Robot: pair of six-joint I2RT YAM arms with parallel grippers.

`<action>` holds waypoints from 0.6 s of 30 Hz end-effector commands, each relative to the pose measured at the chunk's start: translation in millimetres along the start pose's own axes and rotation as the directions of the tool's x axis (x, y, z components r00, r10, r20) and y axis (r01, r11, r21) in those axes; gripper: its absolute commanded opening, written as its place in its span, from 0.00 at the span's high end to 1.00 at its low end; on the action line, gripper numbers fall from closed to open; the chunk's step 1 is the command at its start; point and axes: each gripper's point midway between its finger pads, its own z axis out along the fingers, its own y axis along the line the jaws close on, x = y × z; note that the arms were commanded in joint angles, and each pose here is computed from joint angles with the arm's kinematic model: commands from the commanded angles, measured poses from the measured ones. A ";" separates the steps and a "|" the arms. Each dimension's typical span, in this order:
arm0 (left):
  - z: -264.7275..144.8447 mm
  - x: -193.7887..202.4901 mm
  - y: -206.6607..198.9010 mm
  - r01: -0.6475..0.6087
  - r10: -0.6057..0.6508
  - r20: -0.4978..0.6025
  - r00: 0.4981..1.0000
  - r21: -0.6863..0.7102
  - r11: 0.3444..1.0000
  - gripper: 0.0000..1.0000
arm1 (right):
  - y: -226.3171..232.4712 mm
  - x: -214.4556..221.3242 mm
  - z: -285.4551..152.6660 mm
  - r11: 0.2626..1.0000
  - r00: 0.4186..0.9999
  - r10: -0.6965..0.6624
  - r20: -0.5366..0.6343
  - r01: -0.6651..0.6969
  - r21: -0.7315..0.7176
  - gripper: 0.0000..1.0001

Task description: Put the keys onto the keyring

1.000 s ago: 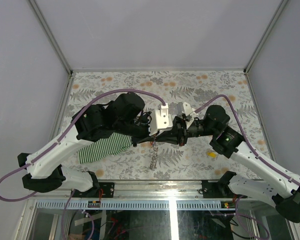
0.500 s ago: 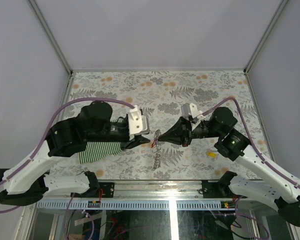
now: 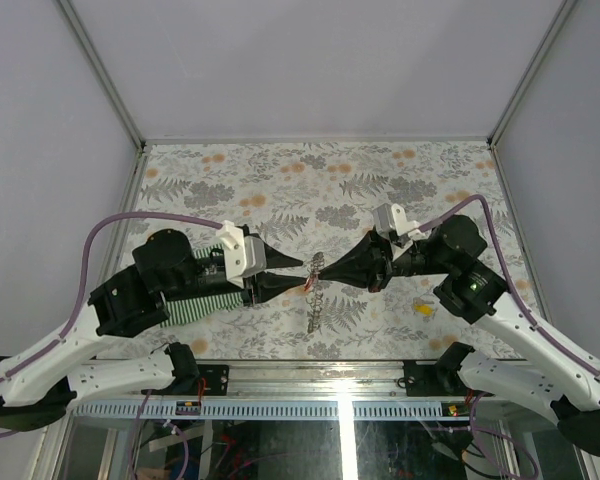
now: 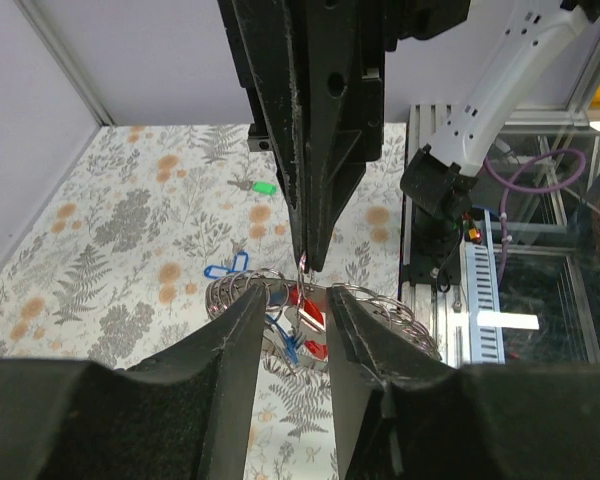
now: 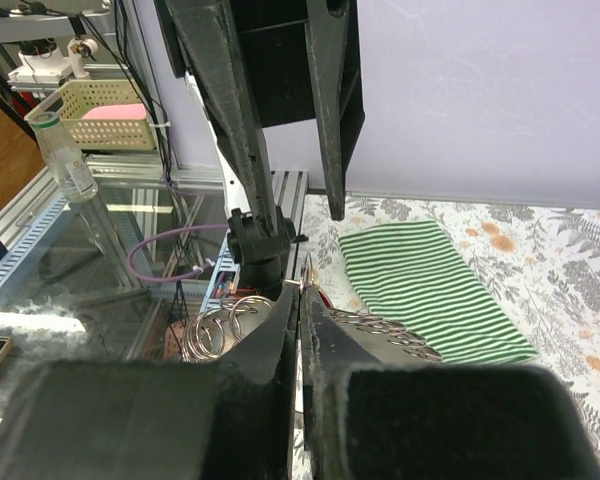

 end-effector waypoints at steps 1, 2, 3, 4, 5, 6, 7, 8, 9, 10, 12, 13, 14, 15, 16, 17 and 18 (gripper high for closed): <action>0.7 -31.4 -1.6 -0.005 0.004 0.138 0.990 0.004 1.000 0.68 | 18.8 -56.8 -4.4 0.990 0.981 -0.137 0.136 0.141 -0.026 1.00; 0.7 -31.3 -2.6 -0.004 0.003 0.139 0.990 0.008 1.000 0.68 | 19.3 -57.8 -4.3 0.989 0.981 -0.139 0.138 0.144 -0.028 1.00; 1.6 -30.6 -2.8 -0.002 0.001 0.137 0.991 0.011 1.000 0.68 | 20.2 -58.6 -4.4 0.989 0.980 -0.140 0.141 0.145 -0.031 1.00; 2.3 -30.2 -2.9 -0.001 0.000 0.136 0.991 0.013 1.000 0.69 | 20.5 -59.8 -4.5 0.988 0.979 -0.142 0.147 0.148 -0.032 1.00; 3.0 -29.2 -3.2 -0.001 -0.001 0.133 0.991 0.015 1.000 0.69 | 21.4 -60.9 -4.6 0.988 0.978 -0.144 0.153 0.150 -0.035 1.00; 3.4 -28.8 -3.3 -0.001 -0.001 0.131 0.991 0.017 1.000 0.69 | 21.9 -62.0 -4.9 0.988 0.977 -0.145 0.158 0.153 -0.035 1.00; 4.0 -28.0 -3.8 -0.001 -0.002 0.128 0.992 0.021 1.000 0.70 | 23.2 -64.3 -5.3 0.987 0.975 -0.149 0.165 0.157 -0.036 1.00; 4.2 -27.6 -4.0 -0.002 0.000 0.126 0.992 0.022 1.000 0.70 | 23.8 -65.3 -5.6 0.987 0.974 -0.151 0.168 0.159 -0.037 1.00; 4.8 -26.6 -4.1 -0.001 -0.002 0.122 0.993 0.024 1.000 0.71 | 24.1 -66.8 -6.0 0.986 0.973 -0.153 0.172 0.161 -0.035 1.00; 4.9 -26.0 -3.9 -0.002 -0.001 0.120 0.993 0.023 1.000 0.73 | 24.7 -67.8 -6.2 0.986 0.972 -0.155 0.176 0.163 -0.035 1.00; 5.6 -25.8 -4.4 -0.001 -0.003 0.117 0.993 0.027 1.000 0.80 | 25.1 -68.6 -6.8 0.986 0.972 -0.156 0.178 0.164 -0.033 1.00; 5.8 -25.6 -4.4 0.000 -0.003 0.114 0.993 0.029 1.000 0.82 | 25.4 -68.8 -7.1 0.986 0.971 -0.156 0.178 0.164 -0.032 1.00; 6.0 -25.3 -5.3 0.001 -0.004 0.113 0.994 0.034 0.999 0.82 | 25.6 -69.6 -7.4 0.986 0.971 -0.158 0.180 0.166 -0.031 1.00; 6.1 -25.3 -5.6 0.000 -0.004 0.112 0.994 0.036 0.999 0.82 | 25.7 -69.7 -7.7 0.986 0.971 -0.158 0.181 0.165 -0.030 1.00; 6.4 -24.6 -5.5 0.001 -0.004 0.109 0.994 0.036 0.999 0.82 | 26.1 -69.8 -7.8 0.986 0.971 -0.158 0.182 0.166 -0.030 1.00; 6.2 -24.8 -5.8 0.000 -0.004 0.110 0.994 0.037 0.999 0.82 | 25.9 -69.8 -7.8 0.986 0.970 -0.158 0.183 0.166 -0.029 1.00; 6.4 -24.2 -6.1 0.001 -0.005 0.108 0.994 0.039 0.999 0.81 | 25.9 -70.2 -8.1 0.986 0.970 -0.158 0.184 0.166 -0.027 1.00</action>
